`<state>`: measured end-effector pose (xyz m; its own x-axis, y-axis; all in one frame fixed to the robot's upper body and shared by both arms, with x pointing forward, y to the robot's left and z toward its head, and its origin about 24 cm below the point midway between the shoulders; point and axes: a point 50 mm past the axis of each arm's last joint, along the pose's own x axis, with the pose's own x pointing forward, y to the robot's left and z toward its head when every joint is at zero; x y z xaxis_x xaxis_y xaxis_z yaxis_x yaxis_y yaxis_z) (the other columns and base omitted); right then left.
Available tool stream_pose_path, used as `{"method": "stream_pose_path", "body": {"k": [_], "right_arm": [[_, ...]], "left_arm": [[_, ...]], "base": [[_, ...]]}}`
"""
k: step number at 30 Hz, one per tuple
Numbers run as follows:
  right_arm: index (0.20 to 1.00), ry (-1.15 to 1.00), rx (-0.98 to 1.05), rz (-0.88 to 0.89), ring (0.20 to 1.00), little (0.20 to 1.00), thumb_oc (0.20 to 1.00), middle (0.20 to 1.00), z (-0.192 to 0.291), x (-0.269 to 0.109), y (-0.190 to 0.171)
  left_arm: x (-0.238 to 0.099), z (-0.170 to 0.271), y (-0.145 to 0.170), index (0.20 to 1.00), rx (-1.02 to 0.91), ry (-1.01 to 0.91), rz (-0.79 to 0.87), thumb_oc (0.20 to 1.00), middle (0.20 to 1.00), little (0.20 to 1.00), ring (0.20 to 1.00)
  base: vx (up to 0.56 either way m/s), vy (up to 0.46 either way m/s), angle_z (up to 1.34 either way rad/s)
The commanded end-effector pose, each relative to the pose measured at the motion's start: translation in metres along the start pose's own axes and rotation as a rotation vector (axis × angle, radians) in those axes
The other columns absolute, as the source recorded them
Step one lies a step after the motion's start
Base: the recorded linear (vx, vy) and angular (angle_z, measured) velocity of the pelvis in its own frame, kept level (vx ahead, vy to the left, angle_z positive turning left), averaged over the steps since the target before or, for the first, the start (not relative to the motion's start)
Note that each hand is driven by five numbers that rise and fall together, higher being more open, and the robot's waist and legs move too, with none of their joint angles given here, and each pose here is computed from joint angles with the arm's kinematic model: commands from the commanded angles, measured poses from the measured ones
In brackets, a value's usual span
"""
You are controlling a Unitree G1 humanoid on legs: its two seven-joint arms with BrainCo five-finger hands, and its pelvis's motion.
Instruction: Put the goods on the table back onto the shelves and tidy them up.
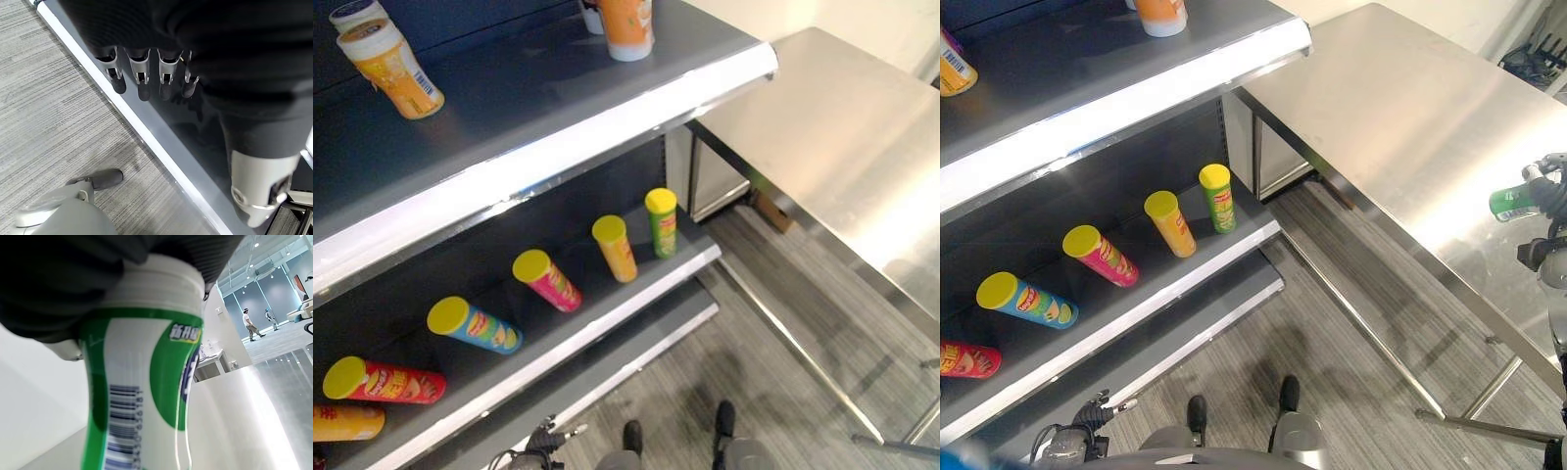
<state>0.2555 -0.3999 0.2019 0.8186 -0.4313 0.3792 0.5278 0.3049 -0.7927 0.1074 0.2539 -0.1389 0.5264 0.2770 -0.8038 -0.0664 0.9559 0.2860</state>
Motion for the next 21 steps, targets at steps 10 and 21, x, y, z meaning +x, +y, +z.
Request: {"method": "stream_pose_path", "body": {"k": [10, 21], "right_arm": [[0.200, -0.303, 0.010, -0.144, 0.200, 0.200, 0.200, 0.200, 0.061, 0.014, -0.056], [0.200, -0.533, 0.062, -0.169, 0.200, 0.200, 0.200, 0.200, 0.110, 0.013, -0.090]], "left_arm": [[0.002, 0.006, 0.025, 1.000, 0.049, -0.021, 0.057, 1.000, 1.000, 1.000, 1.000], [0.002, 0.012, 0.034, 1.000, 0.017, -0.046, 0.071, 1.000, 1.000, 1.000, 1.000]], "base": [[0.00, -0.010, 0.02], [-0.02, -0.101, 0.21]]}}
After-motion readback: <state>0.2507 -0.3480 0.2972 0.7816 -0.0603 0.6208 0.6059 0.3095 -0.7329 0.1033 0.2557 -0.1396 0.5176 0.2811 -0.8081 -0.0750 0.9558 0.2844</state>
